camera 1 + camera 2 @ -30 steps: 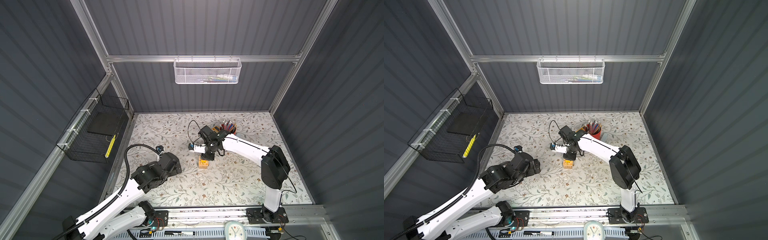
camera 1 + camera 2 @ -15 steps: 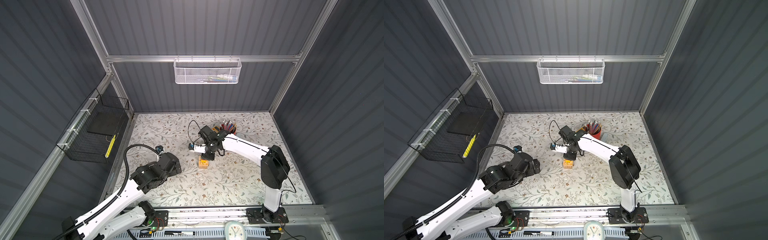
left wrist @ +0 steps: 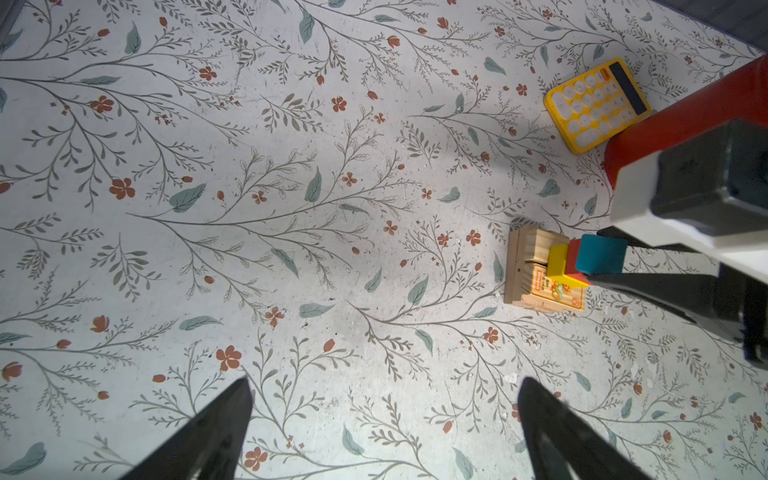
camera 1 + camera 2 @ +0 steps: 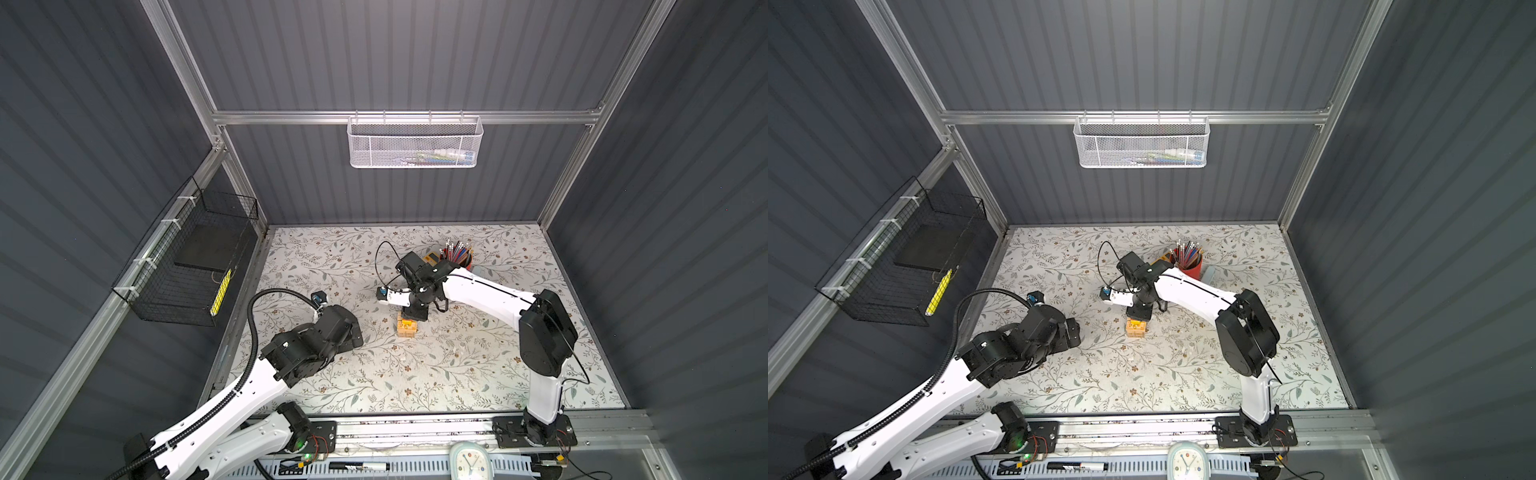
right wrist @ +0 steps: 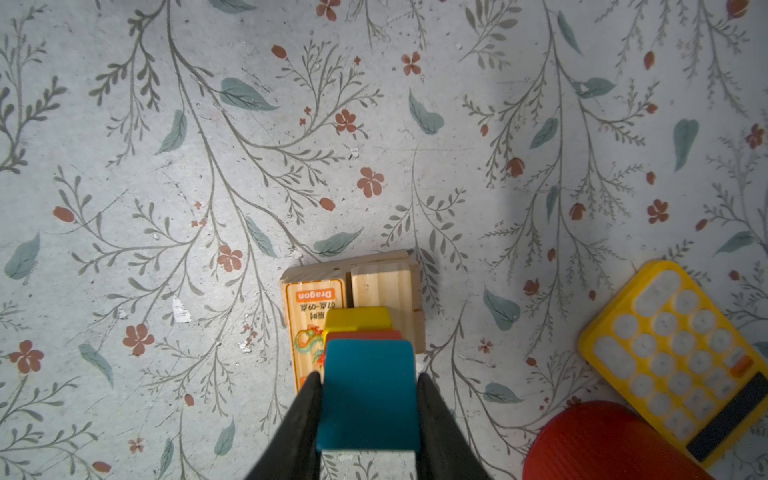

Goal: Build the wood block tower

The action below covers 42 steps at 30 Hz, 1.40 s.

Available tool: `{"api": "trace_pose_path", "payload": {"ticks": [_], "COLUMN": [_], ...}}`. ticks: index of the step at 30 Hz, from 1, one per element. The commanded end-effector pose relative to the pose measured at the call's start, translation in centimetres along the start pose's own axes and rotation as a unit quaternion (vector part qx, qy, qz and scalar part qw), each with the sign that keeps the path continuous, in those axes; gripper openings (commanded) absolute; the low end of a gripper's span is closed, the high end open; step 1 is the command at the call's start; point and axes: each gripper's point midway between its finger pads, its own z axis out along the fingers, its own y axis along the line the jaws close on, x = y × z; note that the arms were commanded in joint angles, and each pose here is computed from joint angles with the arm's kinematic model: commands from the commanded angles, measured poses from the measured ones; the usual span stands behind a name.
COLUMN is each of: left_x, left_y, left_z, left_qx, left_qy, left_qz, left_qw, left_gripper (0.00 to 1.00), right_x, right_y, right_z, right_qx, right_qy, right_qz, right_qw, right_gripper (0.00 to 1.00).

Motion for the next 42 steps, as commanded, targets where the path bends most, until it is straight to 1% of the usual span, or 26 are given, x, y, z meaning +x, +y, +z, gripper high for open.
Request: {"api": "trace_pose_path", "payload": {"ticks": [1,6,13,19,23,25,28,31,34,37,40,41,42], "left_x": [0.3,0.2,0.2,0.1,-0.1,-0.3,-0.6,-1.0,-1.8,-2.9,-4.4,-5.2,-6.2], "left_y": [0.7,0.6,0.6,0.5,0.4,0.4,0.4,0.4,0.1,-0.1,-0.1,0.2,1.1], "left_z": [0.0,0.0,0.1,0.1,-0.1,-0.2,-0.3,-0.4,-0.3,0.6,2.3,2.9,3.4], "left_qx": [-0.011,-0.012,-0.013,-0.013,-0.012,-0.014,-0.017,-0.018,-0.023,-0.041,-0.064,-0.078,-0.105], "left_qy": [0.003,0.003,0.004,0.003,0.002,-0.001,-0.004,-0.013,-0.028,-0.055,-0.086,-0.099,-0.113], "left_qz": [0.006,0.007,0.008,0.009,0.012,0.012,0.014,0.012,0.013,0.023,0.023,0.026,0.020], "left_qw": [1.000,1.000,1.000,1.000,1.000,1.000,1.000,1.000,0.999,0.997,0.994,0.992,0.988], "left_gripper": [1.00,1.00,1.00,1.00,1.00,1.00,1.00,1.00,1.00,1.00,1.00,1.00,1.00], "right_x": [-0.2,-0.1,-0.4,-1.4,-2.5,-3.1,-3.5,-3.3,-1.8,1.4,7.3,9.9,12.7], "right_y": [-0.4,-0.4,-0.5,-0.6,-0.8,-1.1,-1.4,-1.5,-1.9,-3.3,-5.3,-5.8,-6.4], "right_z": [0.2,0.2,-0.3,-1.8,-4.3,-6.1,-9.2,-12.6,-15.7,-18.3,-19.7,-20.1,-20.3], "right_qx": [-0.001,0.000,0.002,0.009,0.026,0.040,0.068,0.096,0.137,0.193,0.275,0.305,0.324], "right_qy": [0.001,0.002,-0.003,-0.027,-0.058,-0.080,-0.117,-0.155,-0.183,-0.205,-0.194,-0.186,-0.182], "right_qz": [-0.001,-0.002,-0.003,0.003,0.013,0.029,0.064,0.117,0.186,0.284,0.395,0.433,0.477], "right_qw": [1.000,1.000,1.000,1.000,0.998,0.996,0.989,0.976,0.956,0.917,0.855,0.827,0.796], "right_gripper": [0.33,0.36,0.44,0.51,0.55,0.58,0.63,0.71,0.79,0.88,0.98,0.99,0.99]}}
